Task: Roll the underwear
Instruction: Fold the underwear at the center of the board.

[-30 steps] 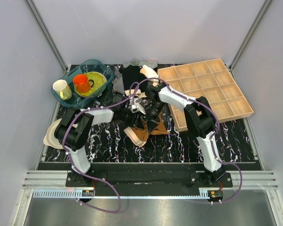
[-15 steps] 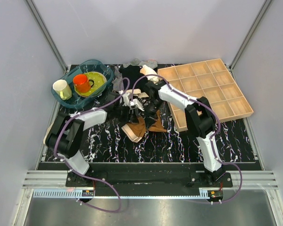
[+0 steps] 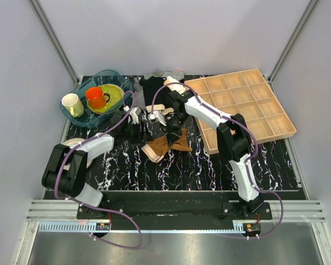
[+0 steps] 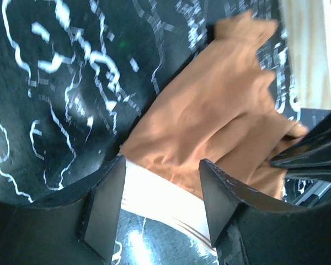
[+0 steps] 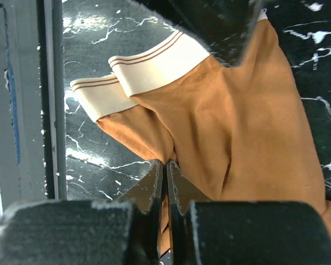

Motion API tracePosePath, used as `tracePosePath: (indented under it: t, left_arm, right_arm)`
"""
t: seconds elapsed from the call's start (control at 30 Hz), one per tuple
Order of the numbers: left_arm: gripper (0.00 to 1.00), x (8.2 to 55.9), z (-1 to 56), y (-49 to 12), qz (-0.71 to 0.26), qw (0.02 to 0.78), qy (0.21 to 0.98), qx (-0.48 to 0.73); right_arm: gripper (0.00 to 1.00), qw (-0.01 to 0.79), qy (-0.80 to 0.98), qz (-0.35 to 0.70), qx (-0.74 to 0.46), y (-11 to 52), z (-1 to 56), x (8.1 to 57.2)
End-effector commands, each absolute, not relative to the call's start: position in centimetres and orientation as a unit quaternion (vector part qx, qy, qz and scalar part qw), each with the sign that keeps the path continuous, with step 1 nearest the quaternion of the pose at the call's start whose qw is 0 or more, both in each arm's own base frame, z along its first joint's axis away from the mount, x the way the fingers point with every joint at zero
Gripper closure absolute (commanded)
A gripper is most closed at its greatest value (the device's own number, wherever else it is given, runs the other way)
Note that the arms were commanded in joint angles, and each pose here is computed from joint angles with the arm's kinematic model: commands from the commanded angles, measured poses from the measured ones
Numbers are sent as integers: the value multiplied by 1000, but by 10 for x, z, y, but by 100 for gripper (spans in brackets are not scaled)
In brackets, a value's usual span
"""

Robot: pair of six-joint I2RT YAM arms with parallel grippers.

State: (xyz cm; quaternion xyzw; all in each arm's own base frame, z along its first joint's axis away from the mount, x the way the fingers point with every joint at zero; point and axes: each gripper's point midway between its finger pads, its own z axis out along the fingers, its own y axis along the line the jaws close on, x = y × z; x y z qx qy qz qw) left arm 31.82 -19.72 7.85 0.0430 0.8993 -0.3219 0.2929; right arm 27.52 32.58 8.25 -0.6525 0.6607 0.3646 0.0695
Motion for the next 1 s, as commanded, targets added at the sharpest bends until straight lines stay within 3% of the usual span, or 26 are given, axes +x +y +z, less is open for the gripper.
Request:
tracePosePath:
  t: [0.0,0.33,0.97]
  left_arm:
    - [44,321,54,-191,-310,286,907,2]
    - [47,302,9,-181,-284,240,928,-10]
    - [49,300,2,-177,-269,234,934,-1]
  right_arm:
    - [93,80,669,354,-649,337,83,289]
    - [92,91,684,338,-640,353,73,317]
    - [91,121,734,282,-606,359,37,367]
